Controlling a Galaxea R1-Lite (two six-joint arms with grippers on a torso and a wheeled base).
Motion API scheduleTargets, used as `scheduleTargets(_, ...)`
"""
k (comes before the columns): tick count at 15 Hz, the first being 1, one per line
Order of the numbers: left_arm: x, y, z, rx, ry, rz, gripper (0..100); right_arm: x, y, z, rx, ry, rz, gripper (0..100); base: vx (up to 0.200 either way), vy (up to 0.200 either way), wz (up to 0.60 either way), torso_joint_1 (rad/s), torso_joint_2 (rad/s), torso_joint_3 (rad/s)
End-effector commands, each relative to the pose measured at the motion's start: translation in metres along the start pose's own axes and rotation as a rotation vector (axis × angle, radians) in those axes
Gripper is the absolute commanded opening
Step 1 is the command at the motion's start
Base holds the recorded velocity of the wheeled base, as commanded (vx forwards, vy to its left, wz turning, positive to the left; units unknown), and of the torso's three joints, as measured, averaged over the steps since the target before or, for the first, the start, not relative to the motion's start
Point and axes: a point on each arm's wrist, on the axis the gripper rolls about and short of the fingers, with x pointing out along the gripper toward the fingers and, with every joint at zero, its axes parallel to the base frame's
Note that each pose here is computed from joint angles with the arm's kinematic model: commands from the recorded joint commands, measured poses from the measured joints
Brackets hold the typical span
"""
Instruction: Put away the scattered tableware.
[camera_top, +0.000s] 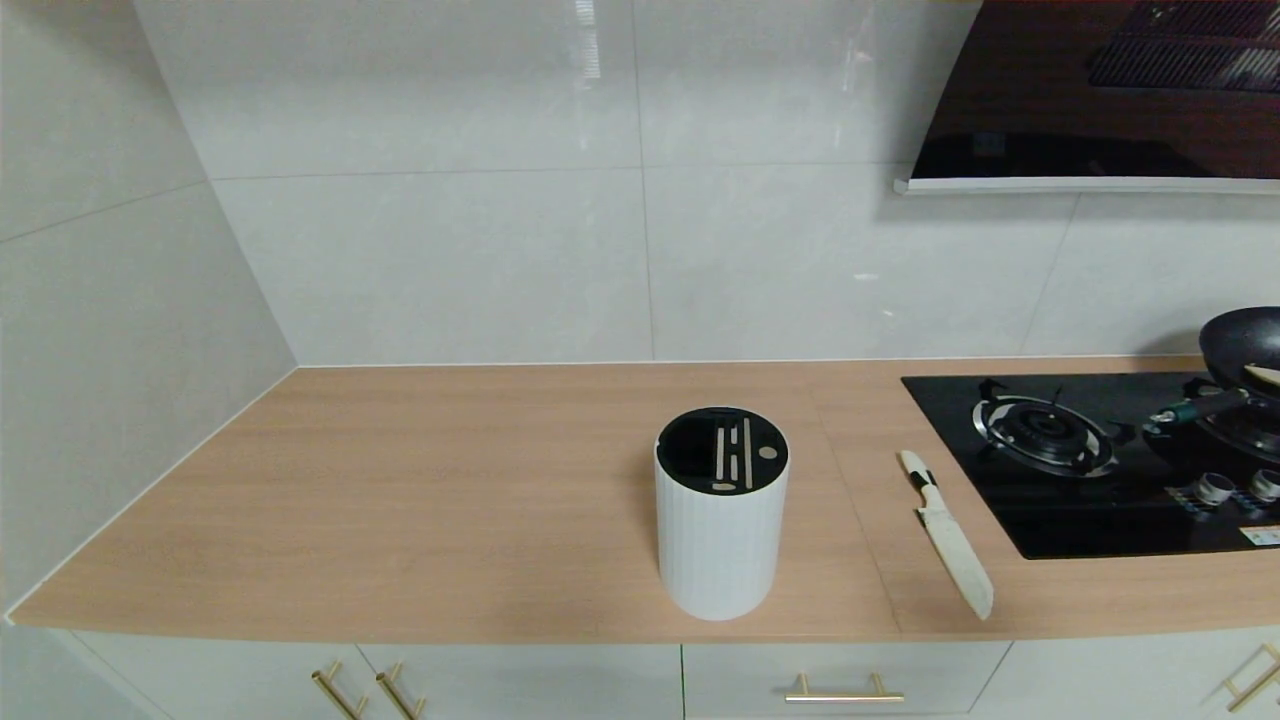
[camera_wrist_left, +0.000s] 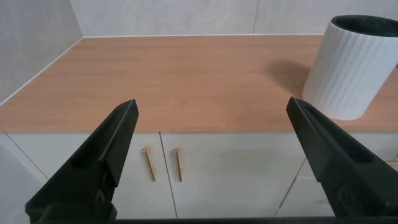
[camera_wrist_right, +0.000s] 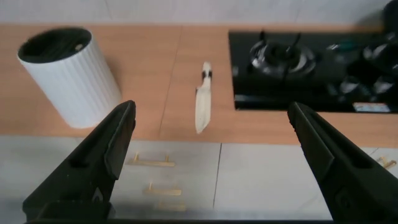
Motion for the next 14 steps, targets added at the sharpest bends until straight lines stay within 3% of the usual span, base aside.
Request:
scheduleTargets(1,0.000,0.000,0.000,0.000,0.000,0.000,100,0.103,0.001,0.045,0.000,0.230,0.032,100,0.000,0.000,0.00,0.000,0.00,0.000)
scheduleTargets(5,0.000,0.000,0.000,0.000,0.000,0.000,100,0.174,0.008,0.041,-0.019,0.365,0.064,100,0.000,0.000,0.00,0.000,0.00,0.000)
scheduleTargets(7,0.000,0.000,0.000,-0.002,0.000,0.002,100,0.203,0.013,0.022,-0.028,0.445,0.078,100,0.000,0.000,0.00,0.000,0.00,0.000)
scheduleTargets(14,0.000,0.000,0.000,-0.002,0.001,0.002,100,0.291,0.017,-0.052,-0.041,0.521,0.054,100,0.000,0.000,0.00,0.000,0.00,0.000)
